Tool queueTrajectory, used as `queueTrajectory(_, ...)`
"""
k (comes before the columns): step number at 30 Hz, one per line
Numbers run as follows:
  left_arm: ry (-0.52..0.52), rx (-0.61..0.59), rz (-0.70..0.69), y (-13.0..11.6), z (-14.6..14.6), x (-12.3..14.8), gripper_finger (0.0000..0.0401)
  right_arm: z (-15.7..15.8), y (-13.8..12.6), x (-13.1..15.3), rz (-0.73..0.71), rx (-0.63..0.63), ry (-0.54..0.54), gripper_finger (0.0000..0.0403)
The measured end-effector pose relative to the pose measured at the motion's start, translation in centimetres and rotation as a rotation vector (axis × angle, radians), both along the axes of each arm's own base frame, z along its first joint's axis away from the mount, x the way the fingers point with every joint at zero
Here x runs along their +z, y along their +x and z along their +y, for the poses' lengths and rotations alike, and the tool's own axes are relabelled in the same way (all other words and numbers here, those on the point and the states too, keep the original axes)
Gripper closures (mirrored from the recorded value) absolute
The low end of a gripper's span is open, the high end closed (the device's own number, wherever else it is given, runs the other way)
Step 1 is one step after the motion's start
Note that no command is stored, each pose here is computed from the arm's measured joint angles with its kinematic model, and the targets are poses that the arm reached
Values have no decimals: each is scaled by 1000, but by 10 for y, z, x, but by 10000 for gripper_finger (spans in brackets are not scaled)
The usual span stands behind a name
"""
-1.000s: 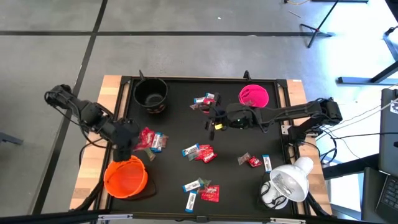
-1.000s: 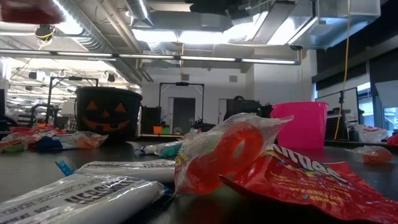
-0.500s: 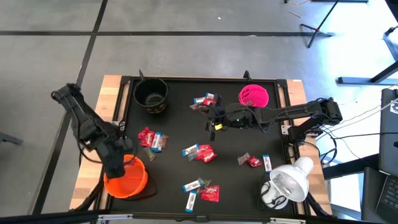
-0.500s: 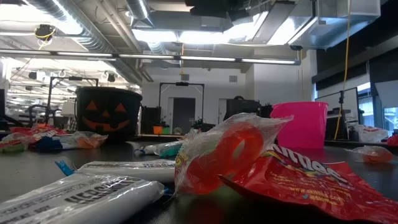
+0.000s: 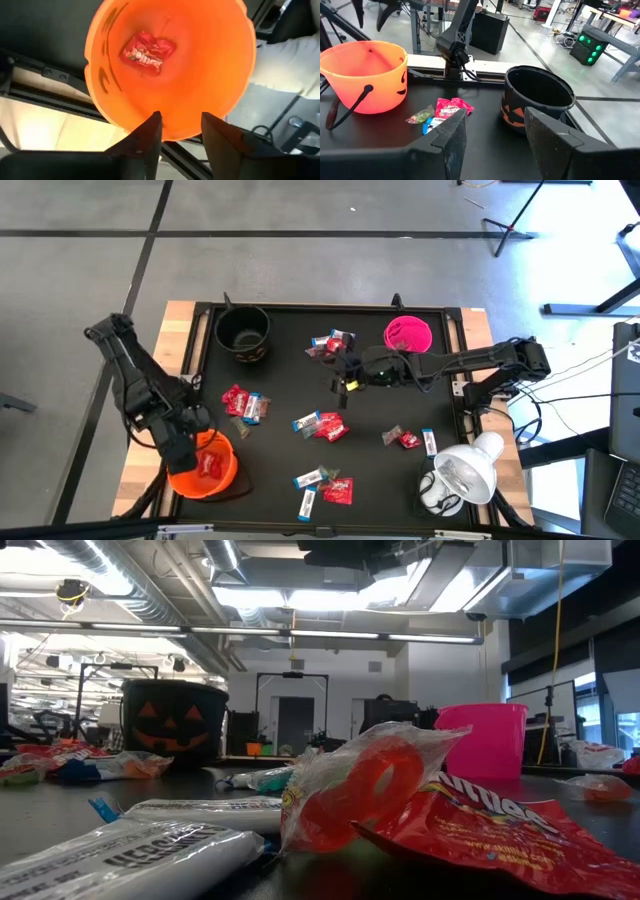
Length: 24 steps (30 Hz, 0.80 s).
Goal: Sort candy
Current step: Put the white chocolate bar into the black bucket
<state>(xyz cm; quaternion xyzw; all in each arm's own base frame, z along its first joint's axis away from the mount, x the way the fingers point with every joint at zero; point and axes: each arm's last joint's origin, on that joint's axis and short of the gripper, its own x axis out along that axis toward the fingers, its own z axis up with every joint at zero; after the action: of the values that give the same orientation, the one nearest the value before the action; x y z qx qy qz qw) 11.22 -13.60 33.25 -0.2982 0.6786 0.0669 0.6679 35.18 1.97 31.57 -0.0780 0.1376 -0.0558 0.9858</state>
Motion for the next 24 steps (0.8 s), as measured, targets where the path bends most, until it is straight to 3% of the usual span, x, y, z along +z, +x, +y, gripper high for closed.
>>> queueTrajectory(5,118,5,-211,2,17,7,266,1,0,0,6,33,-7,210)
queueTrajectory(9,356,-37,-437,6,31,12,267,3,0,-2,23,94,6,210)
queueTrajectory(13,459,-94,-505,7,43,12,267,4,-4,1,13,153,31,210)
queueTrajectory(19,448,-117,-532,5,63,-23,267,3,-20,-1,10,141,51,210)
queueTrajectory(24,411,-54,-634,1,78,-52,267,0,-39,-8,54,91,75,210)
